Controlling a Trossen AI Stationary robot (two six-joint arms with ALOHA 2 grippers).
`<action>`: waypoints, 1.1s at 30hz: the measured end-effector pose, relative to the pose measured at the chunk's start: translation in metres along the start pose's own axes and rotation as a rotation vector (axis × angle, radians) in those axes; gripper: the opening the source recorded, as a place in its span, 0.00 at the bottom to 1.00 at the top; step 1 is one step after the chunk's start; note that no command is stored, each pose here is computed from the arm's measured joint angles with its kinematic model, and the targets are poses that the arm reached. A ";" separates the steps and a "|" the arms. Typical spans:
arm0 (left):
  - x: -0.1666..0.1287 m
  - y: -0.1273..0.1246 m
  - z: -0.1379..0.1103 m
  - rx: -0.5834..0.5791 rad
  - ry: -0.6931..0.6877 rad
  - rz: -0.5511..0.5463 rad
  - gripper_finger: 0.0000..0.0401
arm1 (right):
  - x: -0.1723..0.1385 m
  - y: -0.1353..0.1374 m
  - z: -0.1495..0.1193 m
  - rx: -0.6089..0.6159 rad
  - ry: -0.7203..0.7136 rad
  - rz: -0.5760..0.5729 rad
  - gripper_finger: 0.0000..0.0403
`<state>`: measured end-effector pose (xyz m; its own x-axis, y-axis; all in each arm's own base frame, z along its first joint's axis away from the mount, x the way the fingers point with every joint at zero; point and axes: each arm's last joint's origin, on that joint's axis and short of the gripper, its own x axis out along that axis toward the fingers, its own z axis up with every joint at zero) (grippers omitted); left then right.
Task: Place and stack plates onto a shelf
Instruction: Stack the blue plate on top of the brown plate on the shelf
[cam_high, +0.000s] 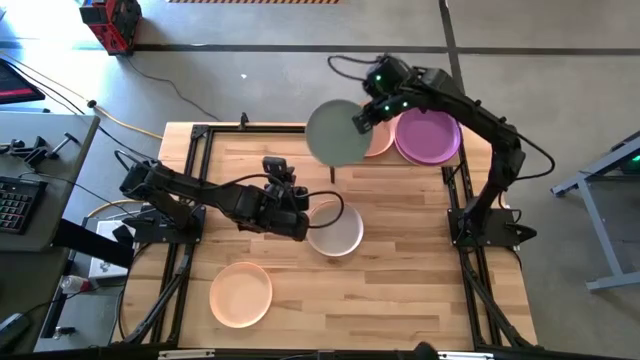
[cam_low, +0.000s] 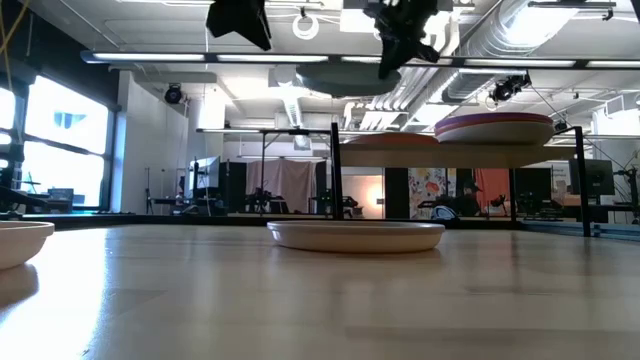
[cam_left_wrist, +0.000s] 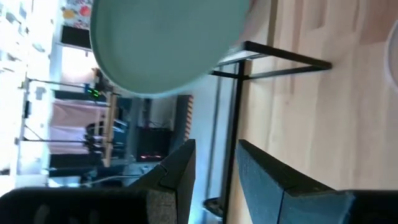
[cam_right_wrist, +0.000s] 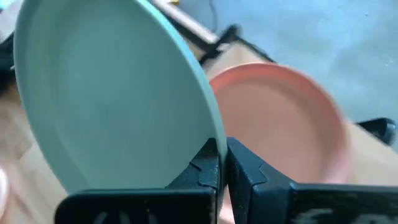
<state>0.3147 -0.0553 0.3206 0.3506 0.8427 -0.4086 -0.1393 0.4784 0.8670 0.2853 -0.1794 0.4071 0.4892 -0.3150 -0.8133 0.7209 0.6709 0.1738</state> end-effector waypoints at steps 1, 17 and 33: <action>0.000 0.000 0.000 -0.016 0.000 -0.010 0.26 | 0.000 -0.006 0.002 0.015 -0.003 -0.009 0.00; 0.000 -0.004 0.000 -0.168 0.009 -0.132 0.26 | -0.006 -0.102 0.017 0.268 0.015 -0.010 0.00; -0.001 -0.005 0.000 -0.192 0.013 -0.163 0.26 | 0.043 -0.117 0.012 0.254 0.241 -0.071 0.00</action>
<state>0.3152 -0.0581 0.3168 0.3707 0.7533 -0.5432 -0.2561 0.6451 0.7199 0.2276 -0.2796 0.3579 0.3259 -0.1672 -0.9305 0.8625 0.4556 0.2202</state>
